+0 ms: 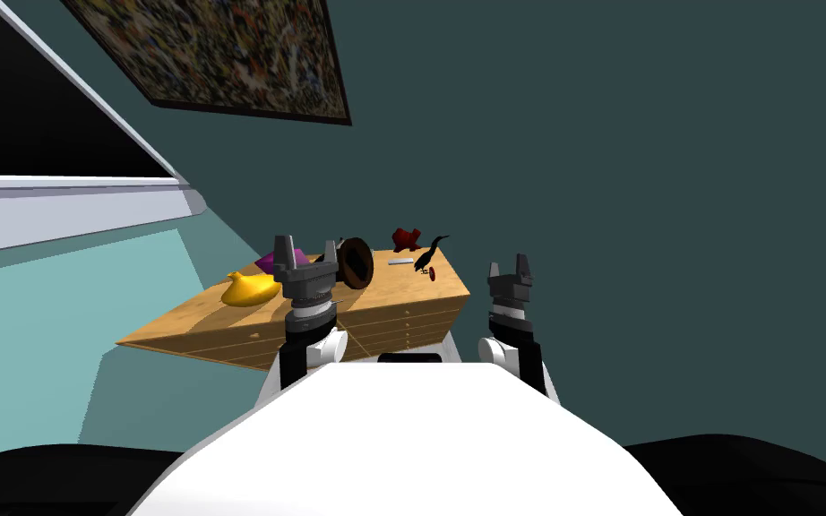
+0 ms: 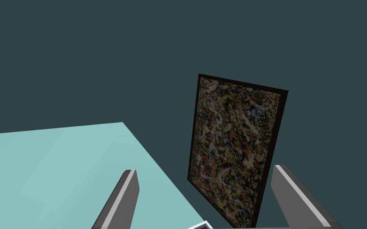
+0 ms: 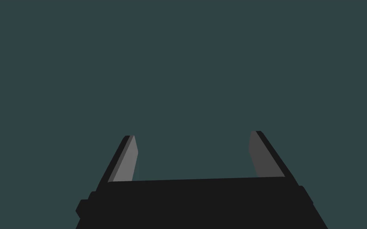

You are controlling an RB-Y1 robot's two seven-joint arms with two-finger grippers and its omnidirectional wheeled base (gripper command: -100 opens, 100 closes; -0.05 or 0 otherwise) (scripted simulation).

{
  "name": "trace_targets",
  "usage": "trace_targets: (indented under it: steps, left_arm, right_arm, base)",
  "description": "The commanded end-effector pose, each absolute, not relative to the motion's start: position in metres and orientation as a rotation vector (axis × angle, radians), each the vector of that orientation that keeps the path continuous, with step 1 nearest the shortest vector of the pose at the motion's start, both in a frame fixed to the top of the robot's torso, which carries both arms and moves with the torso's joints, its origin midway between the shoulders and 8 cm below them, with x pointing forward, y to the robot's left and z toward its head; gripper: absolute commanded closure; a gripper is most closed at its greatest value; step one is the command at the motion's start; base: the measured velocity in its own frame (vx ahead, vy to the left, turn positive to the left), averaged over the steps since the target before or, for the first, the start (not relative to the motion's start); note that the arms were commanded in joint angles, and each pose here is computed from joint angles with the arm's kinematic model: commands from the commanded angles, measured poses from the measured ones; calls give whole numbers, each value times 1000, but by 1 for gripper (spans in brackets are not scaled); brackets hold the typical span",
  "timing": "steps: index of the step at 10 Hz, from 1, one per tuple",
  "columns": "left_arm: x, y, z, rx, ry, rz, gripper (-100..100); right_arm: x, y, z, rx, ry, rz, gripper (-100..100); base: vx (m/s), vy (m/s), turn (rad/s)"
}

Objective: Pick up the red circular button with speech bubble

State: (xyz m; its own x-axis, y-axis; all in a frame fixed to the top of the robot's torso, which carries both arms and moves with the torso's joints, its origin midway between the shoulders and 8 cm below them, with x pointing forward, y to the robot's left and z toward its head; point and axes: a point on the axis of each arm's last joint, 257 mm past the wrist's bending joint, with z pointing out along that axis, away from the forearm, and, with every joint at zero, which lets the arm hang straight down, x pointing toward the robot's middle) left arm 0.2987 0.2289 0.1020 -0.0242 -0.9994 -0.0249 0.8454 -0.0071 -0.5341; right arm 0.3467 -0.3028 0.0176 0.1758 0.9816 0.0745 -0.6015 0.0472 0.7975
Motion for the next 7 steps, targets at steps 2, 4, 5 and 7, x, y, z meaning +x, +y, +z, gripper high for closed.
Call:
trace_targets:
  steps: [2,4,5,7]
  left_arm:
    - [299,229,102,-418,467,-1542,0]
    - [299,229,102,-418,467,-1542,0]
    - [299,229,102,-418,467,-1542,0]
    - [299,229,102,-418,467,-1542,0]
  right_arm:
    - [351,-298,9,797,666,1315,-100]
    - [355,-296,-4,793,741,1306,-100]
    - [355,-295,-4,784,752,1306,-100]
    - [359,-295,-21,788,838,1290,-100]
  base:
    - [-2,8,49]
    - [-4,15,68]
    - [-4,13,33]
    - [-4,17,94]
